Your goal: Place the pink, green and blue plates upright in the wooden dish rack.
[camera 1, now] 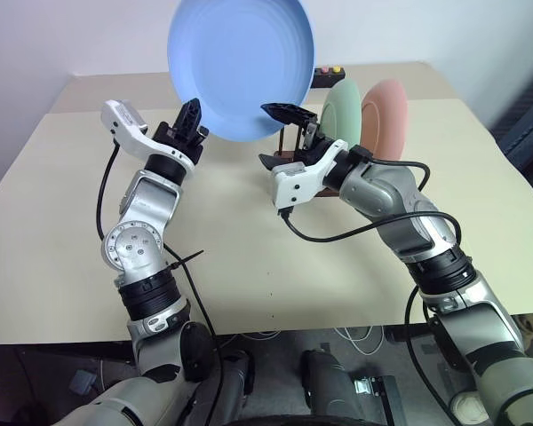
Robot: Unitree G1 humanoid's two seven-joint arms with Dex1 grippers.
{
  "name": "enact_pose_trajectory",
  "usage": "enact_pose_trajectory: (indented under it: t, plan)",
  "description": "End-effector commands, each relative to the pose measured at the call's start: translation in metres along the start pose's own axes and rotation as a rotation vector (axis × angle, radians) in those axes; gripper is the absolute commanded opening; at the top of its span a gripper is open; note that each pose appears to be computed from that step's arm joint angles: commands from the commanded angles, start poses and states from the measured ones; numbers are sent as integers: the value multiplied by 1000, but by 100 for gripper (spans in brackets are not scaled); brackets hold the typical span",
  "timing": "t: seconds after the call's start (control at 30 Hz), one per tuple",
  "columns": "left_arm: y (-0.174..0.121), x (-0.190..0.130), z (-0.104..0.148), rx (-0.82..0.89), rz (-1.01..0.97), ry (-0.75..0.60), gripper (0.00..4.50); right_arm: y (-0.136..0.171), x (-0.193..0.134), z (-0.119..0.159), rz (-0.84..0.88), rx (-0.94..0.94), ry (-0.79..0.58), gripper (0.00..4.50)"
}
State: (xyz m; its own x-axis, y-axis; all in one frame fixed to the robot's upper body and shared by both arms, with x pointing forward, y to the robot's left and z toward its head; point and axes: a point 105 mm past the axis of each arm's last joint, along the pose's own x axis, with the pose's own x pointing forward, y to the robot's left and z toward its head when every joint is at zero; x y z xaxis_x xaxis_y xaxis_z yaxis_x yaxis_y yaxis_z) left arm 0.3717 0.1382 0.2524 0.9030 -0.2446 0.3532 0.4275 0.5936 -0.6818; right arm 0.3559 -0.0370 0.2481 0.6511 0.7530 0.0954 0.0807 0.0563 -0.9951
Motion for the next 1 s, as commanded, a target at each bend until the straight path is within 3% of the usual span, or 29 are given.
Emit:
enact_pose_trajectory:
  t: [0.03,0.1,0.3,0.37,0.43,0.67,0.7,1.0]
  plan:
    - [-21,-1,5,15,-79,-22,0,-8,2,-1,-33,-25,6,393]
    - [-21,-1,2,39,-79,-7,0,-9,3,-2,-37,-32,14,318]
    - [-24,1,-3,91,-86,13,0,-12,4,-1,-52,-42,11,5]
    - [-27,2,-6,81,-106,23,0,-12,5,-1,-56,-46,10,2]
    - [-30,1,-8,55,-134,36,69,-15,6,-1,-67,-52,10,0]
    - [-34,0,1,66,-170,21,418,-26,5,-3,-110,-73,19,0]
    - [-33,0,3,78,-176,18,444,-29,4,-4,-117,-72,22,0]
    - [-30,-16,37,242,-404,135,444,-96,-4,4,-302,20,-48,0]
